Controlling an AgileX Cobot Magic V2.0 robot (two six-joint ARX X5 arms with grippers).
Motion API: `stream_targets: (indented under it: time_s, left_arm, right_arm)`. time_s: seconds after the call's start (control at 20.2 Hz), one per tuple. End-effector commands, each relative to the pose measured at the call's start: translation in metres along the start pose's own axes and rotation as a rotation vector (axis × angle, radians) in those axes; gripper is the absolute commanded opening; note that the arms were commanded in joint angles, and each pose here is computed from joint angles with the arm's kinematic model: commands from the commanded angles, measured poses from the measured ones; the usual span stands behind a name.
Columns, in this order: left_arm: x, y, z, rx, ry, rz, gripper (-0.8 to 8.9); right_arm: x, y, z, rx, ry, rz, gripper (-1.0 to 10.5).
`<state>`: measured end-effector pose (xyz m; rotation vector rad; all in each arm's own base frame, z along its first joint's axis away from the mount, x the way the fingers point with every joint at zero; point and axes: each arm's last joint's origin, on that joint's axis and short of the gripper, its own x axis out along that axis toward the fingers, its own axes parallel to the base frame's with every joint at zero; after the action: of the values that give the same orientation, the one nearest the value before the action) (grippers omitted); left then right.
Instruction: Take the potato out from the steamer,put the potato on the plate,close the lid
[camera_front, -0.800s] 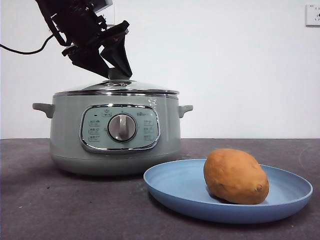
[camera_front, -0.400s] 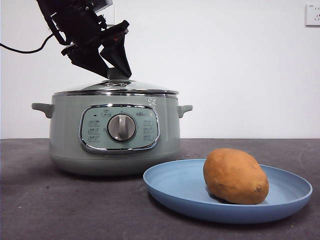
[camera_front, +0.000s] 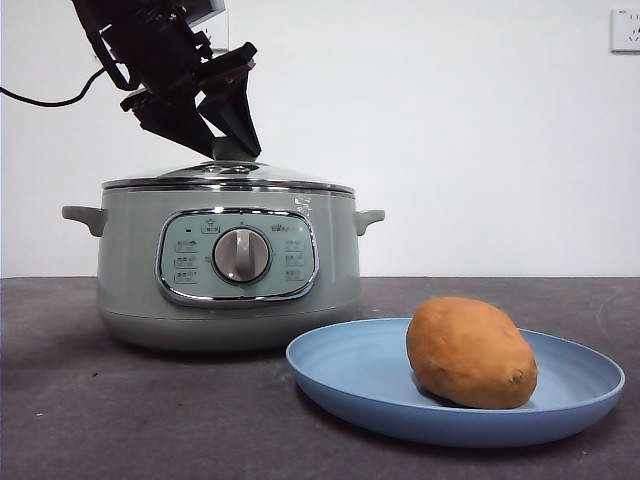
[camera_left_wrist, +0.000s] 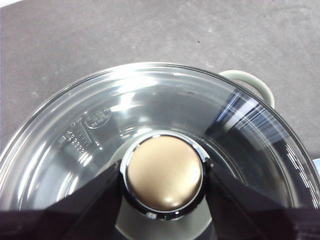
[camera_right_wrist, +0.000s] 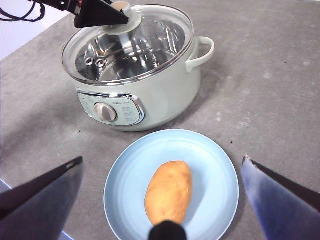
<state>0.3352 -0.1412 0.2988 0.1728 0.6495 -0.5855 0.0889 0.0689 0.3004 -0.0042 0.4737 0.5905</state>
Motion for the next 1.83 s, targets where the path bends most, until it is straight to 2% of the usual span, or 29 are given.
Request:
stream_targets:
  time_s: [0.05,0.1,0.15,0.2,0.25,0.55,0.69,0.94,0.99,1.04,1.09,1.19,1.24,1.34,1.39,1.83]
  left_arm:
    - [-0.006,-0.001,0.003,0.008,-0.015,0.002,0.49]
    - [-0.007,-0.001,0.003,0.008,-0.016,0.002,1.75]
    - [-0.007,-0.001,0.003,0.007,-0.016,0.002,3.54]
    - [-0.007,-0.001,0.003,0.007,-0.015,0.002,4.91]
    - [-0.007,-0.001,0.003,0.007,-0.015,0.002,5.55]
    - [-0.036,-0.006,0.011,0.016,-0.065,0.009,5.62]
    - [-0.07,-0.012,0.011,0.016,-0.068,0.008,5.62]
    - [-0.144,-0.029,-0.008,0.001,0.019,-0.027,5.6]
    - [-0.157,-0.033,-0.014,-0.005,0.043,-0.045,5.57]
    - [-0.169,-0.037,-0.02,-0.009,0.062,-0.066,4.98]
    - [-0.18,-0.039,-0.025,-0.013,0.078,-0.07,3.73]
    - [-0.198,-0.043,-0.034,-0.017,0.095,-0.072,0.45]
    - [-0.204,-0.045,-0.037,-0.018,0.101,-0.072,-0.1]
    - [-0.212,-0.047,-0.042,-0.021,0.115,-0.075,-0.05]
    - [-0.215,-0.048,-0.044,-0.024,0.125,-0.076,-0.05]
    - [-0.215,-0.048,-0.047,-0.031,0.158,-0.078,-0.04]
  right_arm:
    - [-0.001,0.0,0.001,-0.003,-0.011,-0.001,5.4]
    - [-0.001,0.0,0.001,-0.003,-0.011,-0.001,5.4]
    - [-0.001,0.0,0.001,-0.003,-0.011,-0.001,5.4]
    - [-0.001,0.0,0.001,-0.003,-0.011,-0.001,5.4]
    - [-0.001,0.0,0.001,-0.003,-0.011,-0.001,5.4]
    - [-0.001,0.0,0.001,-0.002,-0.011,-0.001,5.4]
    - [-0.001,0.0,0.001,-0.002,-0.009,0.005,5.4]
    - [-0.001,0.0,-0.004,0.007,0.041,0.002,5.4]
    - [-0.001,0.0,-0.005,0.008,0.063,0.022,5.4]
    - [-0.001,0.001,-0.007,0.009,0.084,0.05,5.3]
    - [-0.002,0.001,-0.008,0.011,0.101,0.077,5.3]
    - [-0.001,0.003,-0.011,0.015,0.132,0.126,5.0]
    - [-0.001,0.003,-0.012,0.022,0.15,0.148,3.8]
    - [-0.001,0.004,-0.013,0.035,0.168,0.163,0.8]
    - [-0.001,0.004,-0.013,0.035,0.172,0.163,-0.2]
    - [-0.001,0.003,-0.014,0.035,0.178,0.154,0.0]
